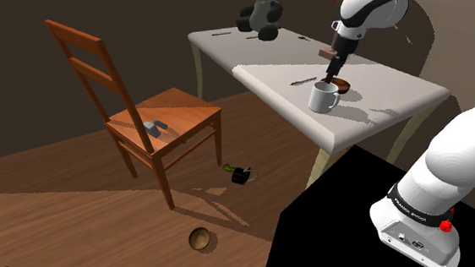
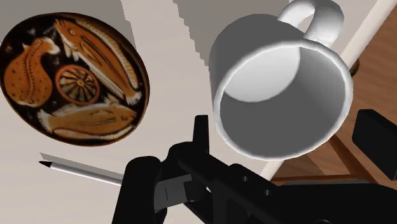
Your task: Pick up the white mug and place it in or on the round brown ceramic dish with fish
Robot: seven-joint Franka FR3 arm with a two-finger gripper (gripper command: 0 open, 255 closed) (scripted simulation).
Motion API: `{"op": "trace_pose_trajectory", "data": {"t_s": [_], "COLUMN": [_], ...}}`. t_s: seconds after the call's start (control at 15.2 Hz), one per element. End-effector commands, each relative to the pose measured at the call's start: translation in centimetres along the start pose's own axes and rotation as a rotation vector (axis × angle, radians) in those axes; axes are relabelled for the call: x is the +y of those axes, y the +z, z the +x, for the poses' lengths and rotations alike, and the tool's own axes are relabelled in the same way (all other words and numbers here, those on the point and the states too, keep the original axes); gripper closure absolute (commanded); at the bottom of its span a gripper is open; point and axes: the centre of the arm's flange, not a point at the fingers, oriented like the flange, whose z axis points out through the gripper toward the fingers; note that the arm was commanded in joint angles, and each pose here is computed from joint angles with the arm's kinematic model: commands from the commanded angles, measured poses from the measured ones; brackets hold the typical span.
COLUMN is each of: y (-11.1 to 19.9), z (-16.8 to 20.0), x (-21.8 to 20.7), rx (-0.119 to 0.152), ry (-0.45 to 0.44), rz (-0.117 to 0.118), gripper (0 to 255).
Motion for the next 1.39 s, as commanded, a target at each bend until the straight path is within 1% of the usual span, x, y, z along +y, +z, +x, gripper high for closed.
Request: {"op": "trace_pose_trajectory", "data": {"t_s": [0.0,0.07,0.13,0.59,1.12,1.19,1.32], "y": [1.6,2.4,2.5,6.5,6.5,6.5,6.5], "z": [0.3,0.5,0.5,0.5,0.5,0.5,0.5], "x": [2.4,3.5,3.6,3.6,3.6,3.6,3.6], "rx": [0.002,0.003,0.003,0.003,0.003,0.003,0.003], "ry": [-0.004,-0.006,-0.006,-0.006,-0.006,-0.006,-0.006], "rz": [-0.001,-0.001,-0.001,-0.001,-0.001,-0.001,-0.001], "gripper": [0,0,0,0,0,255,255]}}
